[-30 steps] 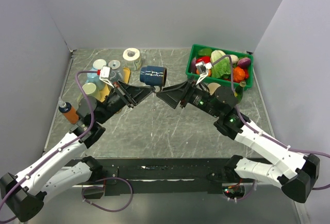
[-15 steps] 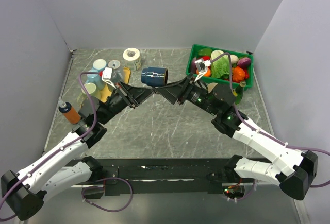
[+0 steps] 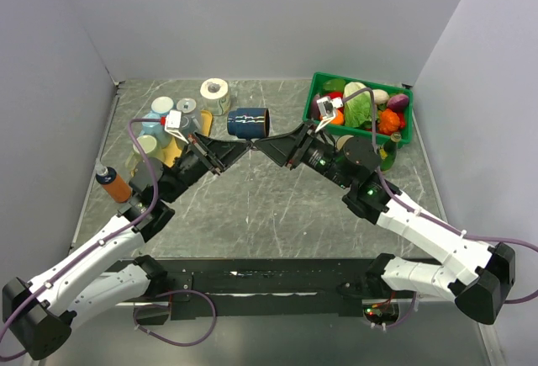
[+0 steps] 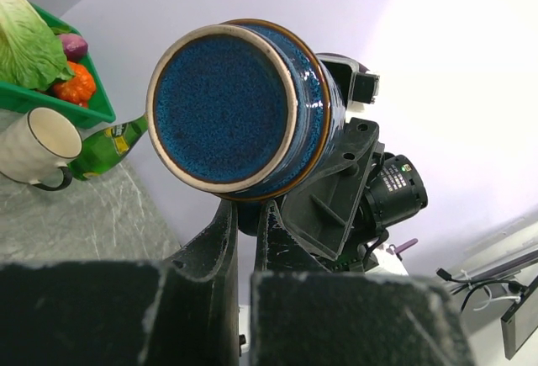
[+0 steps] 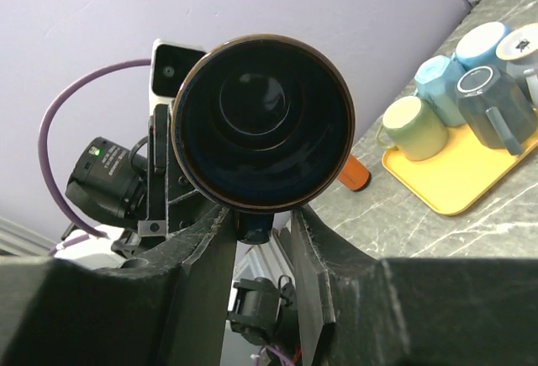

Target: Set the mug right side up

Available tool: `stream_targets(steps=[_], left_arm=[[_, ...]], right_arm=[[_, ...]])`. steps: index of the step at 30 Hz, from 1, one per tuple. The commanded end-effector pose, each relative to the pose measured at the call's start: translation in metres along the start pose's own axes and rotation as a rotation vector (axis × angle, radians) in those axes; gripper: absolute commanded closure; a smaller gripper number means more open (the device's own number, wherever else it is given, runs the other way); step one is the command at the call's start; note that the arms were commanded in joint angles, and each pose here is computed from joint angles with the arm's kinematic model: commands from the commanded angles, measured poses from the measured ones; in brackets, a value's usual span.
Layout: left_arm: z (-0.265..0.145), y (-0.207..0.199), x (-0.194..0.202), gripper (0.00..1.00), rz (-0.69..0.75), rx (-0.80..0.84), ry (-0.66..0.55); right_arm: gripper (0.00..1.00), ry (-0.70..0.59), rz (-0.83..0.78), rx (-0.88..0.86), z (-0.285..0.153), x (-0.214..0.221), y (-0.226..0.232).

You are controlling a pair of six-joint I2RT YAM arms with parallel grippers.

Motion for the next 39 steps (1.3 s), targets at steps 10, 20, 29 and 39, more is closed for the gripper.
stream_targets(steps=[10,20,29,39], left_arm=[[0.003,-0.017,0.005,0.99,0.019,0.108,0.03],[0.003,-0.016,0.005,0.89,0.052,0.079,0.05],[0.008,-0.005,0.008,0.31,0.121,-0.005,0.108],[0.005,0.026,0.012,0.03,0.147,-0.177,0.124]], right_arm=[[0.77,-0.099,0.055,-0.011,0.011,-0.022,0.012],[1.0,-0.147,0.044,0.054,0.007,-0.027,-0.001],[1.0,-0.217,-0.019,0.24,-0.011,-0.03,-0.037],[1.0,-0.259,-0.204,0.588,-0.051,-0.038,-0.098]])
Point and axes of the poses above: each gripper's point midway between its finger pads, its own z axis out along the fingers, its own y axis along the line the jaws close on, x = y × z, the point moved 3 cm from there along -z, back along the fingers, and after that the axes turned 7 degrees about z, right-handed, at the moved point
